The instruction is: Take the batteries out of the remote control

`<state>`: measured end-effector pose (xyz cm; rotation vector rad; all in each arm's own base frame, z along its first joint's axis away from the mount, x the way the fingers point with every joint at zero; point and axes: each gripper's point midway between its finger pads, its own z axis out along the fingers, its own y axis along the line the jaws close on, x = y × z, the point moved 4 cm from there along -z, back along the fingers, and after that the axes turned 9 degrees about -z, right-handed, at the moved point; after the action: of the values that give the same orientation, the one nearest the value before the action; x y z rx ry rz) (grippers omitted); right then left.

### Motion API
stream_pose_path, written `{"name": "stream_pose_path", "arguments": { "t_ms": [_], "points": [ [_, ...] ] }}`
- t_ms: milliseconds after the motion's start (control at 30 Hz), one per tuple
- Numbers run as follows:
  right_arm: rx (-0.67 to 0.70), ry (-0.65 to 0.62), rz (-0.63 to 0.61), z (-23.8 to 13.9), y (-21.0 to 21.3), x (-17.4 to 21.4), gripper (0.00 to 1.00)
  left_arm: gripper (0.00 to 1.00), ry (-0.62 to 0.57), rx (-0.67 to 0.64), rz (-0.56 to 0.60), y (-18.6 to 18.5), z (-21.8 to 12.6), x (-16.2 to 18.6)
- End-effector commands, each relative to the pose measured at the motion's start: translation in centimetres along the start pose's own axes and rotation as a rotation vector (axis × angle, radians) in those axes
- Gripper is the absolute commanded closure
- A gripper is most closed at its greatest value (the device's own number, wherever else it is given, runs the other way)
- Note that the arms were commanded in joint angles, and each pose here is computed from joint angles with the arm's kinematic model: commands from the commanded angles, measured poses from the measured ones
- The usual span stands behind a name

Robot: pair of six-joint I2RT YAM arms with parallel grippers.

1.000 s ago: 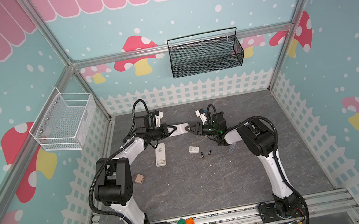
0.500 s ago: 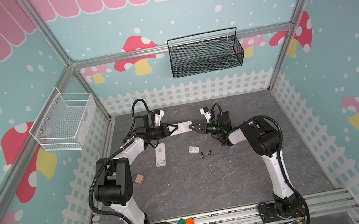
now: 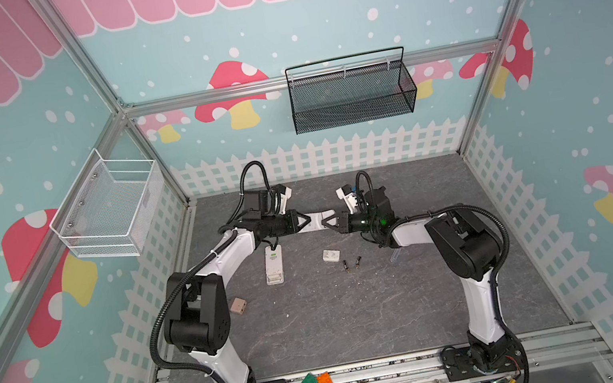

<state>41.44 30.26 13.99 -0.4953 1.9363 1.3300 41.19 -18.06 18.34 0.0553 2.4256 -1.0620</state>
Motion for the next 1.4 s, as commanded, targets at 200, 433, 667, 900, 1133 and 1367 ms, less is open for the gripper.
{"name": "stream_pose_path", "arguments": {
  "t_ms": [200, 433, 667, 900, 1133, 1367],
  "points": [
    [0.030, 0.004, -0.052, -1.8, 0.5, 0.6, 0.92, 1.00, -0.034, -0.173, 0.086, 0.7, -1.3, -0.9],
    [0.140, 0.038, -0.019, -3.3, -2.2, 2.3, 0.83, 1.00, -0.069, -0.267, 0.125, 1.6, -2.6, -1.9],
    [0.284, 0.079, -0.032, -4.4, -4.0, 2.3, 0.62, 1.00, -0.058, -0.150, 0.161, -1.1, -3.4, -2.3],
    [0.421, 0.035, -0.089, -8.0, -3.1, 0.4, 0.54, 1.00, -0.015, 0.017, 0.170, -4.1, -3.1, -1.8],
    [0.635, -0.009, -0.147, -14.7, -0.4, 0.2, 0.53, 1.00, 0.034, 0.188, 0.134, -7.1, -1.9, -0.9],
    [0.901, 0.018, -0.018, -21.6, 0.6, 4.9, 0.52, 1.00, 0.099, 0.230, 0.094, -8.5, 0.7, 1.1]
  ]
}}
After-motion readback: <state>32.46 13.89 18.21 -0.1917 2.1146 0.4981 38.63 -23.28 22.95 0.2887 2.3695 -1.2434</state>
